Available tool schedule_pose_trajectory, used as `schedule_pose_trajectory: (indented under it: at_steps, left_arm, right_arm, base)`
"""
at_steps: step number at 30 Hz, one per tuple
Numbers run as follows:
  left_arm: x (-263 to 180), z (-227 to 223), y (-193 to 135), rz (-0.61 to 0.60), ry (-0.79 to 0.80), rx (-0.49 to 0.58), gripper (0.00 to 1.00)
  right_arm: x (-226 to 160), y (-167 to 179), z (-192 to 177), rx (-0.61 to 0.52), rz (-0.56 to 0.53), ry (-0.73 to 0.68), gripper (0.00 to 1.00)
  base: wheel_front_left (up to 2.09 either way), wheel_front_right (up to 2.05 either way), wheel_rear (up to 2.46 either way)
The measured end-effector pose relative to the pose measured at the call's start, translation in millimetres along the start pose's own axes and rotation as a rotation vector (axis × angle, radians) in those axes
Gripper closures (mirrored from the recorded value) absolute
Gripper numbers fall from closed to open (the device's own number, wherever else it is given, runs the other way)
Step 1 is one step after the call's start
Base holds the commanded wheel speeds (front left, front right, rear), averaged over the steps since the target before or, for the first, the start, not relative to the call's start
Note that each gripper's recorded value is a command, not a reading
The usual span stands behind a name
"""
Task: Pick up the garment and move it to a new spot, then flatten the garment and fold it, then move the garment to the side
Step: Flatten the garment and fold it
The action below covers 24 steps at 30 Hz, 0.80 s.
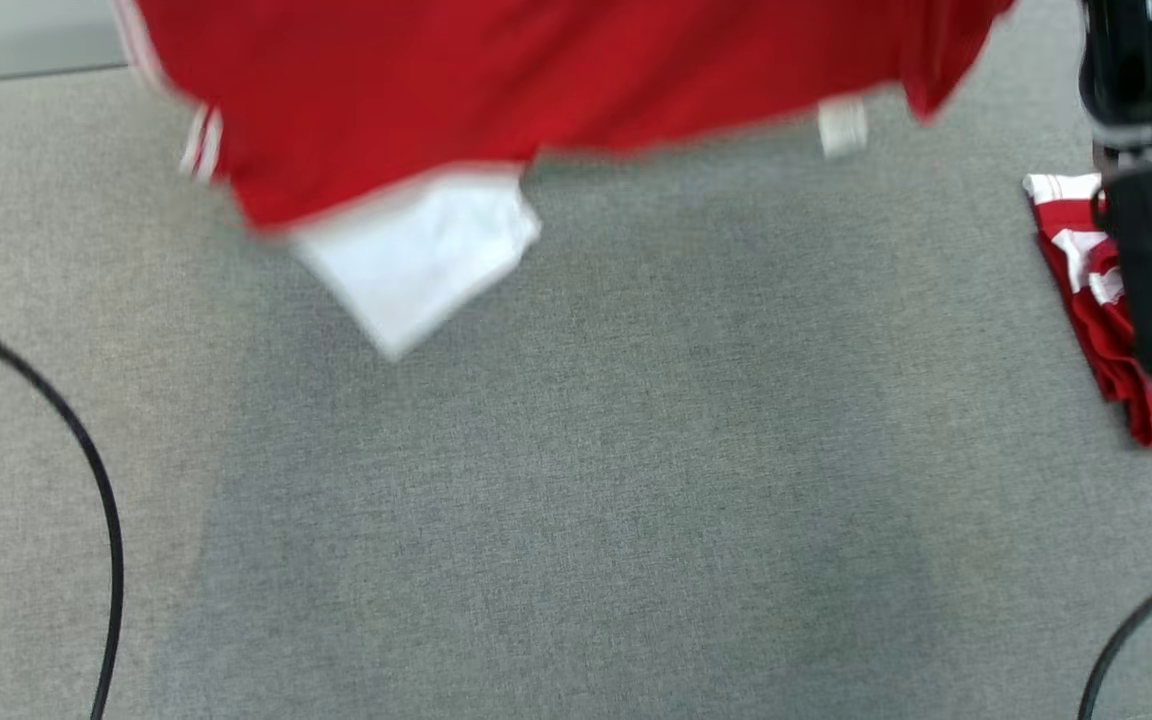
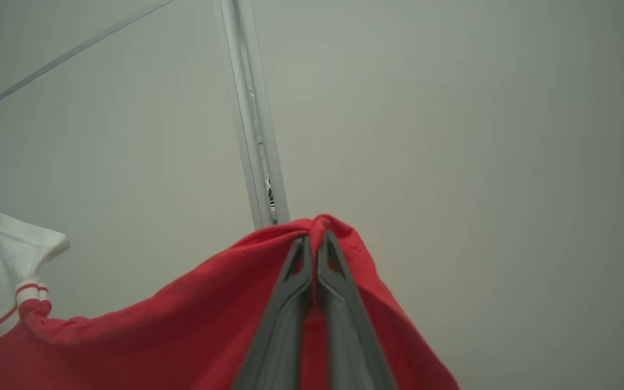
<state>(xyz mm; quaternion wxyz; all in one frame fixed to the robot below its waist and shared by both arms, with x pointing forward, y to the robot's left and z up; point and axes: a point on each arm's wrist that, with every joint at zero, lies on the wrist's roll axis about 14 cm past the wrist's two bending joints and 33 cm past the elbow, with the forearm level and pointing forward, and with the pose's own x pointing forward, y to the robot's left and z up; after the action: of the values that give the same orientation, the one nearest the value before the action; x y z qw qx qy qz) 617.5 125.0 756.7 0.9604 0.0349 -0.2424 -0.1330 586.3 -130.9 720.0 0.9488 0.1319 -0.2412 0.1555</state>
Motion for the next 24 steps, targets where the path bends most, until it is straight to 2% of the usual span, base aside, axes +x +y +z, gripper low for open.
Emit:
schedule_pose_trajectory:
  at_steps: [5, 9, 14, 19, 21, 24]
  left_arm:
    - [17, -41, 18, 0.048, 0.170, -0.024, 1.00]
    - [23, -55, 27, 0.101, 0.212, -0.068, 1.00]
    - [17, -83, 26, 0.071, 0.247, -0.059, 1.00]
    - [-14, -137, 4, 0.029, 0.303, -0.116, 1.00]
    - [-42, -169, -3, 0.020, 0.364, -0.131, 1.00]
    - [-84, -202, -21, 0.010, 0.431, -0.193, 1.00]
  right_arm:
    - [27, -9, -22, -0.019, -0.040, 0.070, 1.00]
    - [36, -16, -43, -0.015, -0.074, 0.137, 1.00]
    - [37, -17, -80, 0.006, -0.087, 0.220, 1.00]
    - [16, -16, -137, 0.050, -0.087, 0.328, 1.00]
    - [-6, -17, -163, 0.068, -0.088, 0.386, 1.00]
    - [-36, -18, -183, 0.111, -0.095, 0.427, 1.00]
  base:
    - [0.00, 0.00, 0.00]
    - [0.00, 0.00, 0.00]
    - [0.00, 0.00, 0.00]
    - [0.00, 0.00, 0.00]
    - [0.00, 0.00, 0.00]
    - [0.00, 0.00, 0.00]
